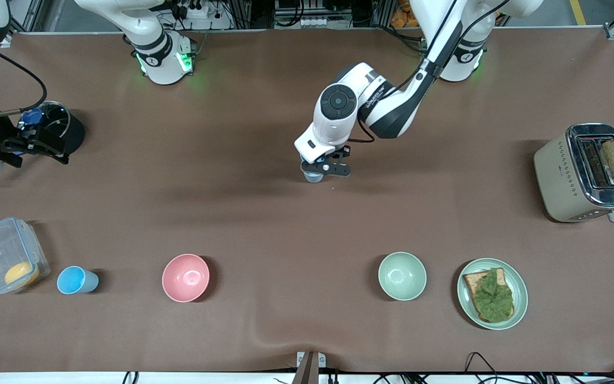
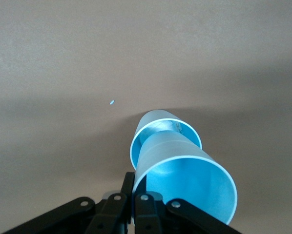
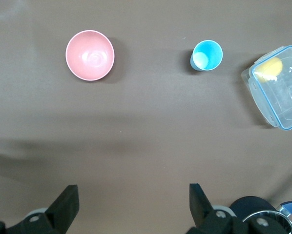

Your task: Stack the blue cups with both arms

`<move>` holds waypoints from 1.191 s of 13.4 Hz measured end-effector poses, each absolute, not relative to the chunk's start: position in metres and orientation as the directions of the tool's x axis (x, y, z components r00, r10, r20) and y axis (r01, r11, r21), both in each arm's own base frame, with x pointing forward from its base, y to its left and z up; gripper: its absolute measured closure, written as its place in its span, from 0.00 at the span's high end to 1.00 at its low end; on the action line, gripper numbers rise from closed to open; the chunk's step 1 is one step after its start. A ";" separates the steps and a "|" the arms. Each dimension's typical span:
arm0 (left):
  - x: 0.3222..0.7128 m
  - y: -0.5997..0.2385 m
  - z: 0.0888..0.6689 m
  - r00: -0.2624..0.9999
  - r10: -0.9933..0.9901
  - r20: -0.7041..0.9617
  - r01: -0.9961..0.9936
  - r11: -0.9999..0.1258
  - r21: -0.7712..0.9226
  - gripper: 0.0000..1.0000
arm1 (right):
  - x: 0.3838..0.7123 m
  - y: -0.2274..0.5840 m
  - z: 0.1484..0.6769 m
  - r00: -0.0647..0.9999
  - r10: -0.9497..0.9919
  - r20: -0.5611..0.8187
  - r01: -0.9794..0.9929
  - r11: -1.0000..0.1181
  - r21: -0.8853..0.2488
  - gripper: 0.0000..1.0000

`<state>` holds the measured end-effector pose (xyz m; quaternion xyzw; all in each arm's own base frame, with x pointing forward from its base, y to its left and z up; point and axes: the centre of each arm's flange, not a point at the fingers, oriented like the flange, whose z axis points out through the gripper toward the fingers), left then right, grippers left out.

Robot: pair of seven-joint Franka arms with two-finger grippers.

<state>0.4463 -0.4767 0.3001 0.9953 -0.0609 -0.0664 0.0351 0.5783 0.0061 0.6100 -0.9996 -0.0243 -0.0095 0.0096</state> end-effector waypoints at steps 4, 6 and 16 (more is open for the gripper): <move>0.450 -0.477 0.303 0.985 -0.123 -0.118 -0.113 -0.990 0.085 0.41 | 0.580 -0.003 0.619 0.998 0.032 0.048 0.033 -0.999 -0.016 1.00; 0.457 -0.474 0.314 0.989 -0.113 -0.100 -0.103 -0.990 0.094 0.64 | 0.581 -0.003 0.619 0.998 0.034 0.047 0.035 -0.999 -0.012 1.00; 0.562 -0.228 0.564 0.982 0.189 0.008 0.189 -0.982 0.026 1.00 | 0.587 -0.020 0.607 1.000 0.009 0.027 0.009 -1.000 -0.004 1.00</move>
